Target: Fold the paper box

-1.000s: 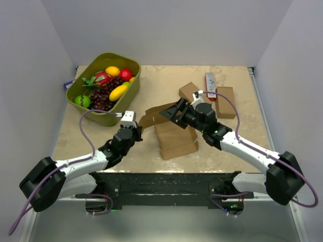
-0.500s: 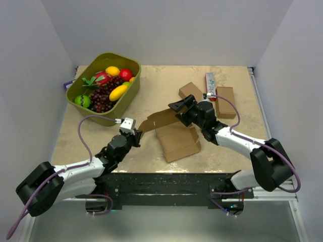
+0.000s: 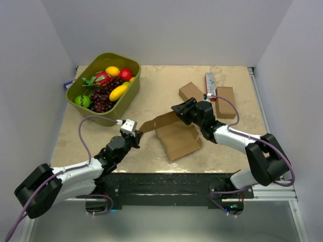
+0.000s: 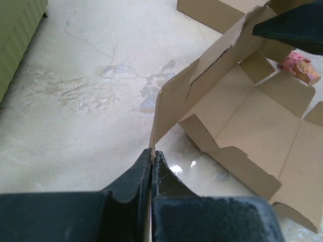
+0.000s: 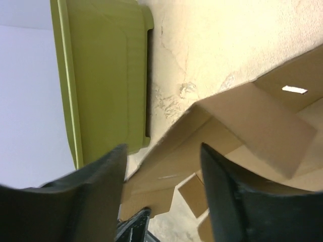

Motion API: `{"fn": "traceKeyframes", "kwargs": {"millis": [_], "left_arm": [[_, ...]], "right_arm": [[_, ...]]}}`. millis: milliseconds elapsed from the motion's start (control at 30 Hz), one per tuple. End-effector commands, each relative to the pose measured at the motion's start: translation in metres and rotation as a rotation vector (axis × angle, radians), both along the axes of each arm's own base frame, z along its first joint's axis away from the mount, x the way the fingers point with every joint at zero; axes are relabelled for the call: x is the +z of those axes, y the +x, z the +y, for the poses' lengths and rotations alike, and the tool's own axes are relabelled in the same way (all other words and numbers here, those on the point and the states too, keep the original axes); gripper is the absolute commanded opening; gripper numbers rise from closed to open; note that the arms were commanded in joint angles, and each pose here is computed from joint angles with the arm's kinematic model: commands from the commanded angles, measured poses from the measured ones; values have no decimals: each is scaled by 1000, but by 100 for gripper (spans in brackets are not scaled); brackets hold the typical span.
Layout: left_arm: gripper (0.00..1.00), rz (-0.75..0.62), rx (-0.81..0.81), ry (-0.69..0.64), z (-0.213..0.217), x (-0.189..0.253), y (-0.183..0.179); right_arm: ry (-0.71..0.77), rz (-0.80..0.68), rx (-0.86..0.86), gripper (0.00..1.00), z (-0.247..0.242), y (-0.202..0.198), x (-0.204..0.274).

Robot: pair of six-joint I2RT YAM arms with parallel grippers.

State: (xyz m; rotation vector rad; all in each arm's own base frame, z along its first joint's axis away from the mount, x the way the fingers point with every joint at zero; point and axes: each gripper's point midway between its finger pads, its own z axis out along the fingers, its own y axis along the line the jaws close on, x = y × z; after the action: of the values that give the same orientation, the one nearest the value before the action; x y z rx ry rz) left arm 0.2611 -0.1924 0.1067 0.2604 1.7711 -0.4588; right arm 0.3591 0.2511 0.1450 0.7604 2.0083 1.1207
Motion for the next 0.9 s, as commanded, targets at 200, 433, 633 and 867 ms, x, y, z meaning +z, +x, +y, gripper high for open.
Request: {"fn": "traceKeyframes", "kwargs": {"millis": [200,433,633,867], "left_arm": [[0,7,41,-50,0,7,6],[0,9,-13,-28,-7,2,3],[0,-10,-88,36,-13,0,-2],[13,-4,-116,76,-13,-1,-5]], "right_arm": [[-44,-17,-46,42,-20,-10,-27],[-15,-12,-44,33,-18,-13,-43],[4,-33,-43,25,-14,-7,-39],[36,-49,-62,10,-17,-8,-35]]}}
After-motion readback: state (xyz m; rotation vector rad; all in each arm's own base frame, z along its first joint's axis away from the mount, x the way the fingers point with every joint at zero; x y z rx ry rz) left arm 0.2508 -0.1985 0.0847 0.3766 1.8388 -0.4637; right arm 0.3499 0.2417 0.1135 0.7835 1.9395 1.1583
